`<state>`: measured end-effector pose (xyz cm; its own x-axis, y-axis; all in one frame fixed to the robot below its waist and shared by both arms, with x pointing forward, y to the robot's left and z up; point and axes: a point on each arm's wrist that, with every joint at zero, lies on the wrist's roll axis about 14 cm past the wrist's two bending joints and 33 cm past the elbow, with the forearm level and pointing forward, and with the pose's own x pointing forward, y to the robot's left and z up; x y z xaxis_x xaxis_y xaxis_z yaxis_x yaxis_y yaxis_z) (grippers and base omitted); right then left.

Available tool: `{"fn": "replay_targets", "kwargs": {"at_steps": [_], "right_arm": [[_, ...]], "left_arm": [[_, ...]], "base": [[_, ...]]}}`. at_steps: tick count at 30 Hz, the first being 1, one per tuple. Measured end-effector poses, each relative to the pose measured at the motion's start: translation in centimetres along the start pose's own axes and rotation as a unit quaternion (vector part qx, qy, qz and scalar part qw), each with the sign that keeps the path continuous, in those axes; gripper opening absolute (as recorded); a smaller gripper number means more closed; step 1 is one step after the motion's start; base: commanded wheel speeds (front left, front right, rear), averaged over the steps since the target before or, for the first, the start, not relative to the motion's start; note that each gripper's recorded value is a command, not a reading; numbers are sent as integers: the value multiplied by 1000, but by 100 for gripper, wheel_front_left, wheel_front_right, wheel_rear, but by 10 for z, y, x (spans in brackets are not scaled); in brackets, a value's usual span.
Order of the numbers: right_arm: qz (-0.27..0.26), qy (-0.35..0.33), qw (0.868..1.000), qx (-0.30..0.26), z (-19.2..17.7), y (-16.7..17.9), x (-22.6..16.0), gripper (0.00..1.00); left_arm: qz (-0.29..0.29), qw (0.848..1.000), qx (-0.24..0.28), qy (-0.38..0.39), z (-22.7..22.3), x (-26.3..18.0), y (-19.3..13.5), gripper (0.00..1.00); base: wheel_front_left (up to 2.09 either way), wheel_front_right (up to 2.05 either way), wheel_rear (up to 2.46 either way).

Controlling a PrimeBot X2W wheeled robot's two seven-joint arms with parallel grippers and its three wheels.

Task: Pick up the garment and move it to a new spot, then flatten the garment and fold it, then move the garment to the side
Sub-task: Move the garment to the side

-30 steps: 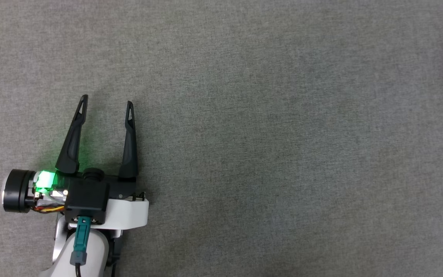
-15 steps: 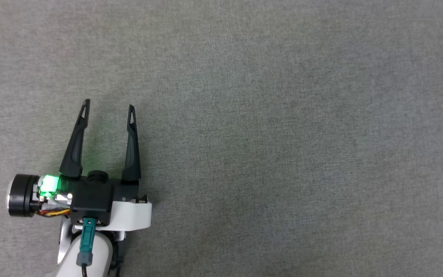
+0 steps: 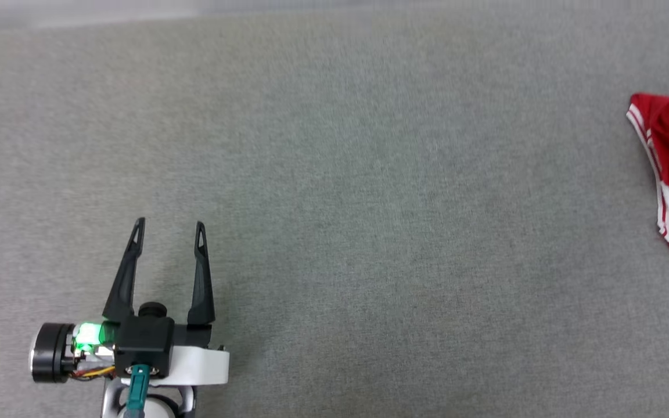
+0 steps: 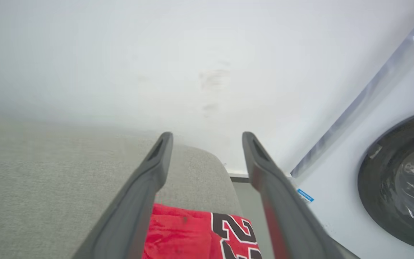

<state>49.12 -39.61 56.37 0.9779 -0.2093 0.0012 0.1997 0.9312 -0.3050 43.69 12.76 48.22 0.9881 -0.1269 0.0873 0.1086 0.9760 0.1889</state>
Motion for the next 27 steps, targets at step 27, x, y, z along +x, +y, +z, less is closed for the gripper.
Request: {"fn": "replay_targets", "kwargs": {"at_steps": [27], "right_arm": [[143,-161,966,145,64,176,-131,100]], "left_arm": [[81,997,-5,-9,35,-77,53,100]], "base": [[0,0,0]]}}
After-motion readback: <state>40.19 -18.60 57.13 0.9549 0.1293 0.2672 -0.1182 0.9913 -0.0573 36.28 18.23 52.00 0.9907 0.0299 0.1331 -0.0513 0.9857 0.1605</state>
